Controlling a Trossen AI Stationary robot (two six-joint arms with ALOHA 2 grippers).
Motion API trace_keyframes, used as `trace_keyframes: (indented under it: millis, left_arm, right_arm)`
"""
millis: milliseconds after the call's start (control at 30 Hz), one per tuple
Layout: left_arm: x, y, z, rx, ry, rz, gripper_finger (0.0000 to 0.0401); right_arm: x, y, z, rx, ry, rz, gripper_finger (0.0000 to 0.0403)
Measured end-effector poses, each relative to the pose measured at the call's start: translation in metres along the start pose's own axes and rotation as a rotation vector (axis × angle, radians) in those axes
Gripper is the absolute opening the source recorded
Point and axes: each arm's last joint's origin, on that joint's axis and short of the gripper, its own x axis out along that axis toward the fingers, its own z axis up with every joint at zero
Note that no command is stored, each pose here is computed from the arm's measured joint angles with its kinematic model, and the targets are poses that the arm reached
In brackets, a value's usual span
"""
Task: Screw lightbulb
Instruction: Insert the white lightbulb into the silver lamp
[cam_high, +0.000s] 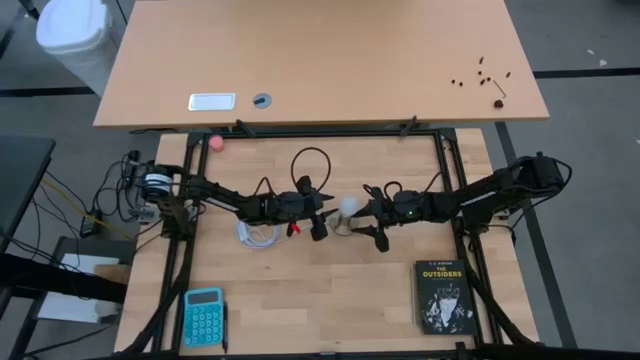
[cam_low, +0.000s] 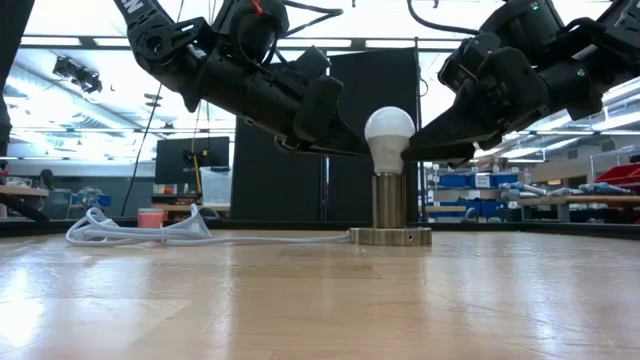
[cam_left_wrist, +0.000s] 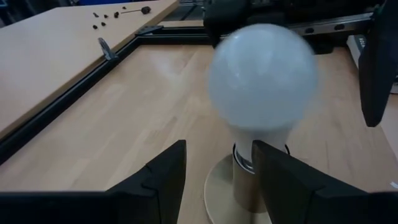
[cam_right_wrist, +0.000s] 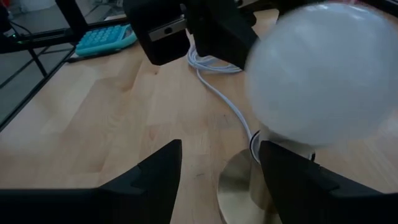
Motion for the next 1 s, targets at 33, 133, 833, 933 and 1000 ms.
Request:
trace_keyframes:
  millis: [33, 133, 833, 933, 1000]
  left_arm:
    - [0.000, 0.000, 0.000, 0.000, 0.000, -0.001, 0.0187]
    - [0.000, 0.000, 0.000, 0.000, 0.001, -0.001, 0.0187]
    - [-0.001, -0.005, -0.005, -0.072, 0.055, -0.085, 0.0187]
    - [-0.001, -0.005, -0.004, -0.078, 0.045, -0.077, 0.0187]
    - [-0.001, -0.005, -0.002, -0.083, 0.026, -0.067, 0.0187]
  right_arm:
    - [0.000, 0.000, 0.000, 0.000, 0.000, -0.001, 0.0227]
    - [0.000, 0.000, 0.000, 0.000, 0.000, -0.001, 0.0227]
    - [-0.002, -0.015, -0.010, 0.014, 0.114, -0.074, 0.0227]
    - [-0.003, -0.028, -0.008, 0.019, 0.112, -0.080, 0.0227]
    - [-0.004, -0.035, -0.006, 0.021, 0.104, -0.057, 0.0227]
